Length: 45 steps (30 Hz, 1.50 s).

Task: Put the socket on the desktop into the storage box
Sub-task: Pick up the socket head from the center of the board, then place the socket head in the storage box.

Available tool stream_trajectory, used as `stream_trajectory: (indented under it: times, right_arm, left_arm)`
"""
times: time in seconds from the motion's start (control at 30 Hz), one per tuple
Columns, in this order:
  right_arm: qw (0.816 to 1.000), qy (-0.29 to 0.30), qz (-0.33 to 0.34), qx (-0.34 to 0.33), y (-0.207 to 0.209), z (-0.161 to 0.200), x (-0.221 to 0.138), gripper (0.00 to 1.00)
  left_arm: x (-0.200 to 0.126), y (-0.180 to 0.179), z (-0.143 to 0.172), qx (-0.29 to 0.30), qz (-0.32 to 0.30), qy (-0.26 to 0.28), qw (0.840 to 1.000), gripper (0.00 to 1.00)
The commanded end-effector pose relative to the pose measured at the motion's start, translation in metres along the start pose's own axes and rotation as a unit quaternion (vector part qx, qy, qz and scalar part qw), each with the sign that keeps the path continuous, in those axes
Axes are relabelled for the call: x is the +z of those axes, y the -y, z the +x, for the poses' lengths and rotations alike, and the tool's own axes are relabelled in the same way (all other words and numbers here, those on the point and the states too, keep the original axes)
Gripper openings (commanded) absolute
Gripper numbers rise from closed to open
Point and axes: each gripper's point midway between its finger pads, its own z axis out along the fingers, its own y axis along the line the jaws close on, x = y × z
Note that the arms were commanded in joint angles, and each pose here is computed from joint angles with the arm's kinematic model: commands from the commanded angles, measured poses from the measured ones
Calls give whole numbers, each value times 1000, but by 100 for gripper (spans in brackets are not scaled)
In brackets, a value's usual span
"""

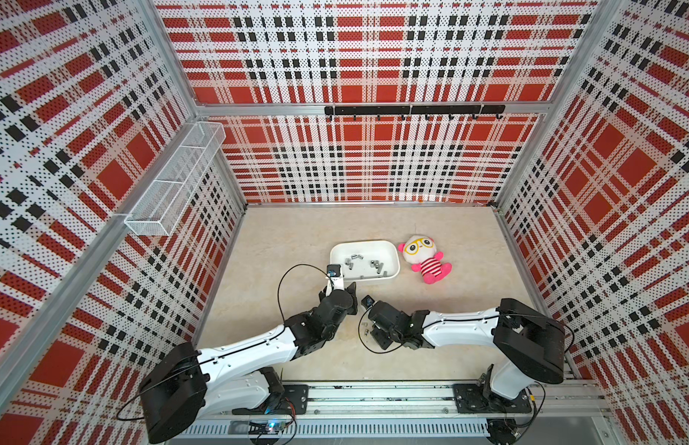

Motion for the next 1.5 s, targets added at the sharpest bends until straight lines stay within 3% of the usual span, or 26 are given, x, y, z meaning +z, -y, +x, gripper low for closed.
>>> stream_trajectory:
  times: [0.0,0.17,0.4,0.53,0.73,0.97,1.47]
  right_arm:
    - [998,16,57,18,21,-5,-12,7]
    - [994,54,85,46,39,-23,-33,4]
    - [976,147,30,161,85,-100,-73,5]
    - [968,162,50,183,116,-142,-65,5]
    - [966,175,29,187,133,-192,-51,7]
    - [979,133,31,154,132,-185,-25,13]
    - [977,76,77,185,166,-155,38,16]
  left_arm:
    - [-2,-3,-1,-4,-8,5,1000,45]
    - [-5,-5,-5,-12,-12,9,1000,44]
    - [-6,-13,-7,-13,-29,21,999,43]
    - [-6,-13,-8,-11,-30,21,999,43]
    - [-7,-8,-8,-15,-18,19,1000,43]
    - [-1,-2,-1,-6,-9,5,1000,43]
    - [-6,1,-2,-6,0,7,1000,43]
